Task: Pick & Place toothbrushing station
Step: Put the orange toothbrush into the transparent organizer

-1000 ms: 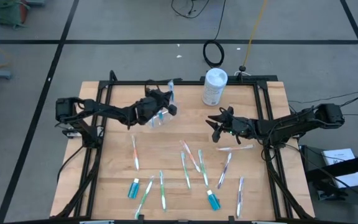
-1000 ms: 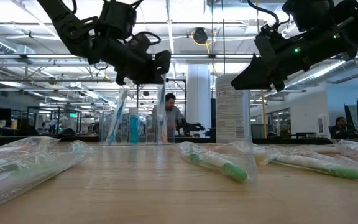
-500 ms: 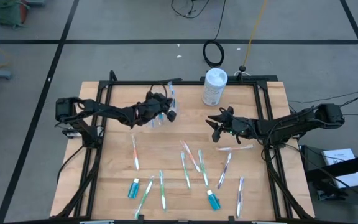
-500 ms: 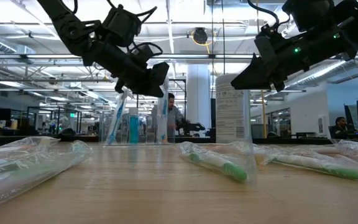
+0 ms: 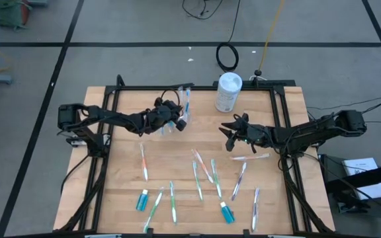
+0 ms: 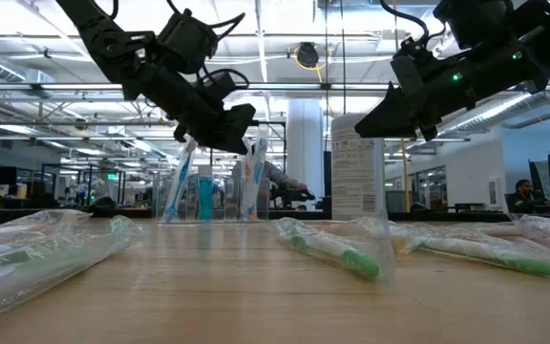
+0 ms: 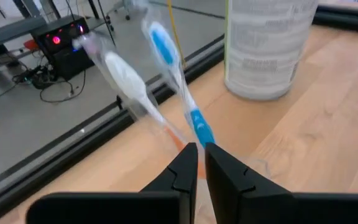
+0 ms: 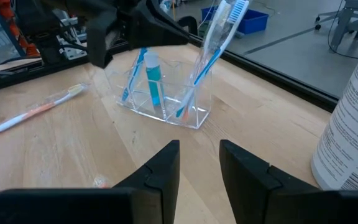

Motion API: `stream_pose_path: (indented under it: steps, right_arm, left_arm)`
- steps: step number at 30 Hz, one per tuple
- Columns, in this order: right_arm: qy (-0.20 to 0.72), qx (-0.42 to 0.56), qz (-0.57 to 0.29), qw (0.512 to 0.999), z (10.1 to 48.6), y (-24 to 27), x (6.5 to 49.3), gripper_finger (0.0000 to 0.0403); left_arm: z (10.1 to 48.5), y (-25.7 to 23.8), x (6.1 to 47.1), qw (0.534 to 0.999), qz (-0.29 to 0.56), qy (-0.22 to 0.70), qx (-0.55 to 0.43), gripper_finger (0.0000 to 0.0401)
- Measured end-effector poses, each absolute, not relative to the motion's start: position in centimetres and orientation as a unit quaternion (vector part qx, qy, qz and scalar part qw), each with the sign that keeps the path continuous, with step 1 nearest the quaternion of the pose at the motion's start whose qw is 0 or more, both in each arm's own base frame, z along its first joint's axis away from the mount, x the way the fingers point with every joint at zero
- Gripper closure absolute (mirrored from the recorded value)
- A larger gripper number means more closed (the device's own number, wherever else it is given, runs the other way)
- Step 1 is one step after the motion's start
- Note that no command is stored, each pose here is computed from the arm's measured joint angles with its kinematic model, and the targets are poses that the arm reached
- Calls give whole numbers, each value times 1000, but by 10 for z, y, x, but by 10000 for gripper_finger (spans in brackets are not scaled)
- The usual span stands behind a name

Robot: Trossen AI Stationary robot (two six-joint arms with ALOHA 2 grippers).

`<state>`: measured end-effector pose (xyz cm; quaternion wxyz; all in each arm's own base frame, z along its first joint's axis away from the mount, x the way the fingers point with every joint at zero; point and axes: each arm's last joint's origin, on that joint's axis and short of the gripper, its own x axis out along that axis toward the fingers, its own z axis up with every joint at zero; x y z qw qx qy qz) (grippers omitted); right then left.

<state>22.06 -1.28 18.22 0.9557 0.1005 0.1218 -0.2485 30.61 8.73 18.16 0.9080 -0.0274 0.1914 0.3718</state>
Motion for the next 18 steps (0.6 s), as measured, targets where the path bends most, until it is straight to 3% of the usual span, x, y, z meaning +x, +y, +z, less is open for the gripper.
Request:
stream_pose_path:
  steps: [11, 18]
  right_arm:
    - [122, 101, -247, 956, 182, -13, 221, 298]
    - [122, 101, -247, 956, 182, -13, 221, 298]
  left_arm:
    - [228, 74, 288, 941, 301, 148, -36, 255]
    - [258, 47, 262, 951, 264, 156, -39, 234]
